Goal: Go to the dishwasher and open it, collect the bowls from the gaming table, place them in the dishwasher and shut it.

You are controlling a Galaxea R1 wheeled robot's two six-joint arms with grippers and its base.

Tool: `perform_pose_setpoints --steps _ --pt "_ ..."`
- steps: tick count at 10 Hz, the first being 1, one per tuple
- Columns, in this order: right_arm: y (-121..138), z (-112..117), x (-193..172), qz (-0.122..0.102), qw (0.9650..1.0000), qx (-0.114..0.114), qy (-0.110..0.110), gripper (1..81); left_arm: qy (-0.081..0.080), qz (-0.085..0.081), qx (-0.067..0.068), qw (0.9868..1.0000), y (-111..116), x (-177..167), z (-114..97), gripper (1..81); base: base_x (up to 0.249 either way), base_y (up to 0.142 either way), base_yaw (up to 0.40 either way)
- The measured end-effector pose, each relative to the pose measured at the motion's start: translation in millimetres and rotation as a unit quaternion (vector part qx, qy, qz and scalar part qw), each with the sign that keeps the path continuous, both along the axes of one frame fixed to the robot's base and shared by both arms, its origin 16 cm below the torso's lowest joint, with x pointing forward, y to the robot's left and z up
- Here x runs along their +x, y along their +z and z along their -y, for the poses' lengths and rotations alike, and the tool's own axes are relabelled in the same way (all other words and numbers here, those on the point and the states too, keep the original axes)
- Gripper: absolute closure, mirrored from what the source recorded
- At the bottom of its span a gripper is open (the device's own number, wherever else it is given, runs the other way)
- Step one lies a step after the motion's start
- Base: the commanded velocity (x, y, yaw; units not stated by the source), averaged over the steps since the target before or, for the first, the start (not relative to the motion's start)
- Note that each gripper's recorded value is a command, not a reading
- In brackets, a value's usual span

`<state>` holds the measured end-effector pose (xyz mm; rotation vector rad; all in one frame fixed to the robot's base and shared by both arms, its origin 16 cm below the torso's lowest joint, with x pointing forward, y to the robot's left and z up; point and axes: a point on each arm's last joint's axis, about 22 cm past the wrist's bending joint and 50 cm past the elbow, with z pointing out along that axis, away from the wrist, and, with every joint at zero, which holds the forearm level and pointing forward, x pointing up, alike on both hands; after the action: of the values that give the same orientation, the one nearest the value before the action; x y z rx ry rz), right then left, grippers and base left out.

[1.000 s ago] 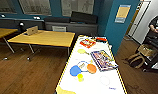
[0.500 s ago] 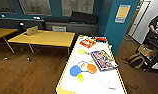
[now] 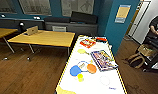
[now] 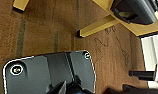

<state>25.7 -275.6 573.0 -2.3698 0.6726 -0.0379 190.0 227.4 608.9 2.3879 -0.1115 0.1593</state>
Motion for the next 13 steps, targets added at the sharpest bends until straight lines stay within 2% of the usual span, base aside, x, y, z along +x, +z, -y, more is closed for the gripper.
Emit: perform_pose_setpoints --steps 2,3,5,8,10,11,12,13 --pt "-15.9 -23.6 -0.2 0.006 0.9999 0.005 0.008 81.1 0.007 0.024 -0.034 0.9991 33.8 58.7 25.7 1.0 0.0 0.0 0.0" --pt "-23.1 -31.3 -1.2 0.009 0.9999 0.004 0.011 81.1 0.009 0.026 -0.046 0.9985 49.3 81.4 35.7 1.0 0.0 0.0 0.0" --pt "-32.3 -40.1 -12.4 0.003 0.9999 0.002 0.015 81.1 0.011 0.027 -0.052 0.9982 73.4 123.5 37.7 1.0 0.0 0.0 0.0" --pt "-34.9 -49.8 -9.5 0.002 0.9998 0.004 0.021 81.1 0.007 0.025 -0.08 0.9965 118.8 177.9 59.7 1.0 0.0 0.0 0.0" --pt "-37.1 -58.4 -5.8 0.0 0.9997 0.006 0.025 81.1 0.007 0.031 -0.085 0.9959 146.8 217.2 62.4 1.0 0.0 0.0 0.0" --pt "-38.0 -60.2 -4.3 0.0 0.9996 0.006 0.027 81.1 0.009 0.028 -0.087 0.9958 159.5 232.4 65.0 1.0 0.0 0.0 0.0" --pt "-39.0 -61.0 -3.1 0.0 0.9996 0.005 0.028 81.1 0.01 0.014 -0.091 0.9957 169.4 243.4 71.8 1.0 0.0 0.0 0.0" --pt "-40.6 -63.6 -1.2 -0.001 0.9996 0.005 0.029 81.1 0.004 0.007 -0.088 0.9961 175.5 257.7 79.9 1.0 0.0 0.0 0.0"
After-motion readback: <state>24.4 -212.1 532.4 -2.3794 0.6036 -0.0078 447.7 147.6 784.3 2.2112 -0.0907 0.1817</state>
